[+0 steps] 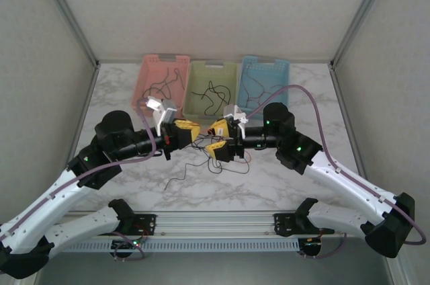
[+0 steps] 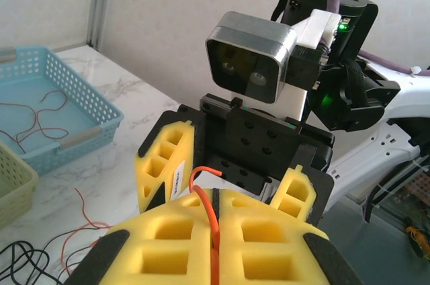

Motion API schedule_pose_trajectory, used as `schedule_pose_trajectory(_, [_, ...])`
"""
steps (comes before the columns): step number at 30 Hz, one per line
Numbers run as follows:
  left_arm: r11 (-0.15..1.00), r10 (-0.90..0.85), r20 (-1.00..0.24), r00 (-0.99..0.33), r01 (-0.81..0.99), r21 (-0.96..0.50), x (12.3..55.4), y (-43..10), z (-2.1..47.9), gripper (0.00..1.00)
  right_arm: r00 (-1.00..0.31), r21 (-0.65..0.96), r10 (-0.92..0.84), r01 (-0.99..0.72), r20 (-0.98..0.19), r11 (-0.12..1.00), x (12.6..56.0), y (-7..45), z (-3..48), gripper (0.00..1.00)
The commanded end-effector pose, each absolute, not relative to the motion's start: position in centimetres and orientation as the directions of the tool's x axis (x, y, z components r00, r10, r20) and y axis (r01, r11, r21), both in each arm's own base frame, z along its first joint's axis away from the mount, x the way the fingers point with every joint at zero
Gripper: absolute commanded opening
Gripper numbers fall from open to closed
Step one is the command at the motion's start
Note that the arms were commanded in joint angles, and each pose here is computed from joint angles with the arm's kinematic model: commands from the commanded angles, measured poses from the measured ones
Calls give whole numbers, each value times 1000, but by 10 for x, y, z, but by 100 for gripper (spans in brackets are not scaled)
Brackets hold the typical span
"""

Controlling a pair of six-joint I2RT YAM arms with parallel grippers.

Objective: Untangle the cables

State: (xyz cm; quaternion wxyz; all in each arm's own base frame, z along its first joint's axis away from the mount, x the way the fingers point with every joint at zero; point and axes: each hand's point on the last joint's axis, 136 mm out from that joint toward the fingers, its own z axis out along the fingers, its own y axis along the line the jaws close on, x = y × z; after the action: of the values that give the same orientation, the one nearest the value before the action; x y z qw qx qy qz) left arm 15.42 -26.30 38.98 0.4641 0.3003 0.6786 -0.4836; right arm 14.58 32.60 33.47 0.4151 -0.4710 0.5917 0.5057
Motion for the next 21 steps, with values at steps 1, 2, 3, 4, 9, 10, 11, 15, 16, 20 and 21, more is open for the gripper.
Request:
schedule_pose_trajectory(1, [295,-68,-924,-376,877,-378,146,-267,405,0,-129,123,-83,-990,-988,70,149,326,353,63])
schedule_pose_trajectory(2, [293,-67,-923,-378,877,-380,146,-267,405,0,-119,112,-76,-990,-990,86,151,324,355,63])
schedule_pose_trajectory(3, [292,-67,-923,-378,877,-380,145,-267,405,0,-110,103,-72,-990,-991,97,153,324,357,62])
schedule_pose_trajectory(4, [293,-67,-923,-378,877,-380,145,-266,405,0,-99,91,-68,-990,-993,106,154,323,358,62])
schedule_pose_trajectory(9, [288,-75,-923,-378,878,-382,143,-264,408,0,-28,16,-57,-979,-998,205,166,314,364,59])
schedule_pose_trajectory(10, [288,-76,-923,-378,878,-383,143,-264,408,0,-27,14,-60,-978,-998,206,167,314,364,58])
schedule_pose_trajectory(11, [288,-76,-922,-379,877,-384,143,-264,407,0,-30,16,-65,-980,-997,201,167,315,363,57])
schedule_pose_trajectory(15, [287,-73,-922,-381,877,-385,143,-265,406,0,-55,41,-97,-989,-994,143,161,322,356,46])
schedule_pose_trajectory(16, [286,-73,-922,-381,878,-385,143,-265,407,0,-62,48,-104,-991,-993,126,159,324,354,44])
schedule_pose_trajectory(20, [295,-73,-923,-379,876,-383,144,-264,406,0,-73,65,-113,-995,-991,70,149,325,353,28])
schedule_pose_trajectory(21, [301,-71,-923,-377,874,-381,145,-264,405,0,-69,62,-113,-996,-991,63,147,324,354,22])
